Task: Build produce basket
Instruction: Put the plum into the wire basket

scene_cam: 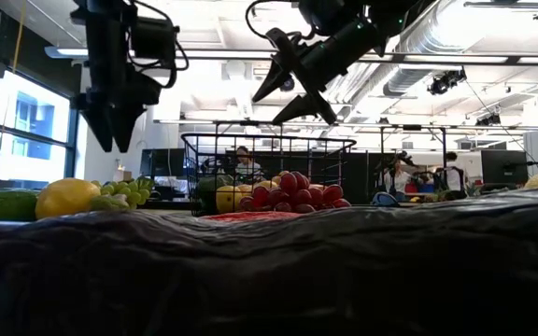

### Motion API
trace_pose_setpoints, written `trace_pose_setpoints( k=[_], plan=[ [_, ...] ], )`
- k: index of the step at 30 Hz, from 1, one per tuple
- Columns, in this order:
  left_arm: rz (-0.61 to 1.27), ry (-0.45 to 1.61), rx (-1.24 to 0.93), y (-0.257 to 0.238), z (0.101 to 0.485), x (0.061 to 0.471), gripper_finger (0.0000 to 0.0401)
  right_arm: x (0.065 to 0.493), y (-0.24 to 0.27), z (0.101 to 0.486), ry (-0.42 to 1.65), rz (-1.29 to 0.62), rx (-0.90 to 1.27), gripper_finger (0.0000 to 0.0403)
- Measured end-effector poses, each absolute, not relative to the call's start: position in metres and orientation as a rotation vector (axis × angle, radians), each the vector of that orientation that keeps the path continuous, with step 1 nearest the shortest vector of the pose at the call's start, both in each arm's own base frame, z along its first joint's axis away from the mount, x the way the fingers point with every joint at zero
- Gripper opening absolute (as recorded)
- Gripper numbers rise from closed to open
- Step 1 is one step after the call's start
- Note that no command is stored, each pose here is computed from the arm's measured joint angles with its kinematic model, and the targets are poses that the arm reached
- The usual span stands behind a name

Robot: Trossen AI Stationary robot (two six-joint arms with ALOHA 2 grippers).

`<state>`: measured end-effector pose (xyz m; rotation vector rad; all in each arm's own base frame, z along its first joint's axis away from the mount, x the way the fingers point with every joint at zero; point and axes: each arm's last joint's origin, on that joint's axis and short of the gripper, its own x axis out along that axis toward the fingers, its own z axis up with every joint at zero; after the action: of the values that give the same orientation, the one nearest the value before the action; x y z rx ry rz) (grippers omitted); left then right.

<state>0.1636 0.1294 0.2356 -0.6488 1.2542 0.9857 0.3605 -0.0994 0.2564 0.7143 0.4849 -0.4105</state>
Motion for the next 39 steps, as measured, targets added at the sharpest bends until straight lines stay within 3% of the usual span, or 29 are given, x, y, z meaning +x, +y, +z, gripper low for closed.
trace_pose_setpoints(
  k=[15,39],
  plan=[
    [1.259,1.114,-0.768,0.175,0.237,0.126,0.0250,0.359,-0.105,0.256,0.498,-0.402,0.642,0.0250],
    [1.250,1.043,-0.857,0.179,0.238,0.125,0.0251,0.330,-0.170,0.255,0.515,-0.308,0.658,0.0250]
  ],
)
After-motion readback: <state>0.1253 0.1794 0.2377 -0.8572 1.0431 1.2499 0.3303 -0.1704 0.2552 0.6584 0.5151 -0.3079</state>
